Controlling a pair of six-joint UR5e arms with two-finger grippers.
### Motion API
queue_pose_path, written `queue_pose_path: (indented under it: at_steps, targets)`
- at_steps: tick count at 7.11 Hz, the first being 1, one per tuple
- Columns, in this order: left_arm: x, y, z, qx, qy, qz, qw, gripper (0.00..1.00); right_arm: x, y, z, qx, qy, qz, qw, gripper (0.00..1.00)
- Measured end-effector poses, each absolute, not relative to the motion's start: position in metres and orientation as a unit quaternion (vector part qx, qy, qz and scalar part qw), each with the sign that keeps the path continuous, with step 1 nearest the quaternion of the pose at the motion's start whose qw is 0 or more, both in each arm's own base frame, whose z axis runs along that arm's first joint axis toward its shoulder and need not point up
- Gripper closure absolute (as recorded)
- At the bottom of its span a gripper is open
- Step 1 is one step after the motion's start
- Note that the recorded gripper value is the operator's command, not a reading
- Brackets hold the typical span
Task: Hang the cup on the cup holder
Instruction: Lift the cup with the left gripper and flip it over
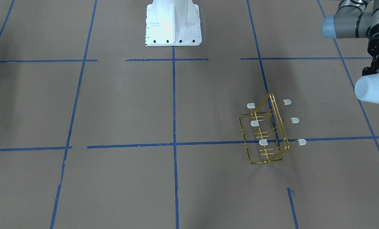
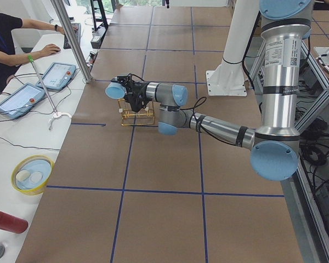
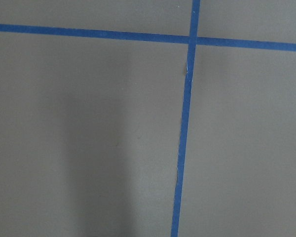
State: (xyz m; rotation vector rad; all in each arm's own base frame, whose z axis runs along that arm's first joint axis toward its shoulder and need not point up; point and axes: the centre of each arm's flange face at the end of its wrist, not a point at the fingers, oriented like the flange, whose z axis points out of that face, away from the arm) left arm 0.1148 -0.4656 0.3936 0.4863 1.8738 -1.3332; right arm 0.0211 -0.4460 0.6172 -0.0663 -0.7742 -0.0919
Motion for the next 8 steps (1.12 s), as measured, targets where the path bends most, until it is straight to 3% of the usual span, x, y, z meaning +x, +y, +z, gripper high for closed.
queue_pose_path:
  at_steps: [8]
  targets:
    - [0.124, -0.421, 0.405, -0.179, 0.802, -0.556, 0.127, 1.00, 0.021, -0.446, 0.617, -0.033, -0.377, -0.045, 0.924, 0.00]
